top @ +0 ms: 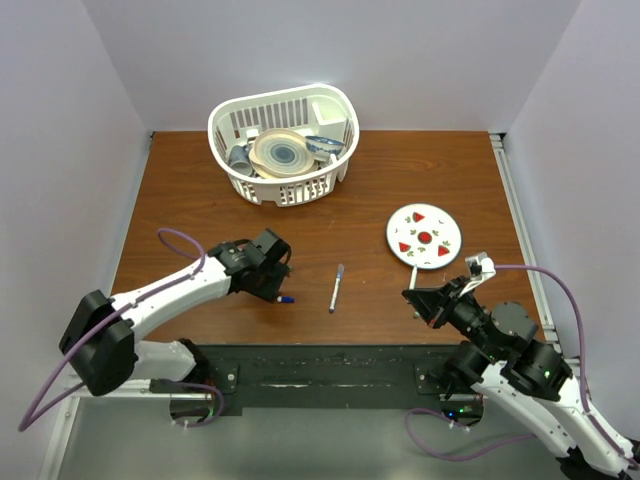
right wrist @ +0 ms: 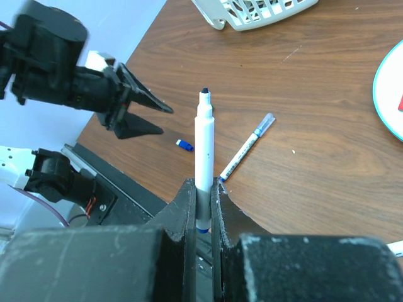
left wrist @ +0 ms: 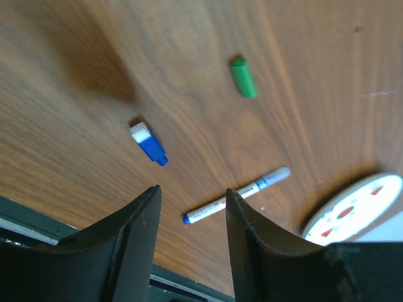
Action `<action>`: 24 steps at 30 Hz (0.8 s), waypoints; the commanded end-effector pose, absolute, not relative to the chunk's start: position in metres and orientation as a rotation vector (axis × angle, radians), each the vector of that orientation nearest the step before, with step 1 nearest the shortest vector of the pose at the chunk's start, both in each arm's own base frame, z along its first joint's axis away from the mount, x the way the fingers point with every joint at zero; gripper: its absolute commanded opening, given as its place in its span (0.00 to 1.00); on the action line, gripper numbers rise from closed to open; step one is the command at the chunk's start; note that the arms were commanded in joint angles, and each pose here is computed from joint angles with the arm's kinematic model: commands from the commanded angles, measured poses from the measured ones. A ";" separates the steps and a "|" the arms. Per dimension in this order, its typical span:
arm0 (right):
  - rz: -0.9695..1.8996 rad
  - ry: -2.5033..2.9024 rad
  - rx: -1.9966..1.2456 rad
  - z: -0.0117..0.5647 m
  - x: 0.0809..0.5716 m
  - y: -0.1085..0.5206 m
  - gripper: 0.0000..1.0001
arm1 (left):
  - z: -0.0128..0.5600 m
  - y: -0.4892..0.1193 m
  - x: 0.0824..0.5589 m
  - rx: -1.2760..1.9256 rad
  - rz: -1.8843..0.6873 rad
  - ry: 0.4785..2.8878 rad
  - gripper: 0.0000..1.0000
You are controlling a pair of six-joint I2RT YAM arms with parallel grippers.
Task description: Insert the pens into the pen caps
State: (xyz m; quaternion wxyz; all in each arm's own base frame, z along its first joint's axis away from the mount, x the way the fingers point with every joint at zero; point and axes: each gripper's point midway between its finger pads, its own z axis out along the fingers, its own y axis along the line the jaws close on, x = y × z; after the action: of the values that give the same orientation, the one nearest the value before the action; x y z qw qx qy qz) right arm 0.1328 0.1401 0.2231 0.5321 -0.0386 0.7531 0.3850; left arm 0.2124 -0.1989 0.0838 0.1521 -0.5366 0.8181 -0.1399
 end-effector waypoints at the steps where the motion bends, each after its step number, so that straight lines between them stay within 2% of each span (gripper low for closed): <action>1: 0.911 1.784 -0.064 0.224 0.136 0.137 0.00 | 0.067 -0.213 0.209 -1.756 -0.369 2.330 0.49; 6: 0.908 1.780 -0.074 0.227 0.135 0.137 0.00 | 0.040 -0.206 0.197 -1.789 -0.203 2.375 0.48; 17: 0.914 1.771 -0.085 0.227 0.133 0.137 0.00 | 0.023 -0.206 0.198 -1.808 -0.147 2.368 0.49; 20: 0.914 1.772 -0.086 0.226 0.133 0.137 0.00 | 0.023 -0.203 0.204 -1.789 -0.119 2.339 0.52; 24: 0.921 1.767 -0.086 0.227 0.132 0.137 0.00 | 0.021 -0.201 0.208 -1.784 -0.092 2.328 0.50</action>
State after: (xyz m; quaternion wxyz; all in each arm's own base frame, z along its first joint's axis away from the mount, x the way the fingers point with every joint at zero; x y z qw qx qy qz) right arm 0.1317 0.1391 0.2230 0.5344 -0.0391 0.7505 0.3868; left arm 0.1927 -0.1992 0.0157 0.0853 -0.5538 0.8278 -0.0291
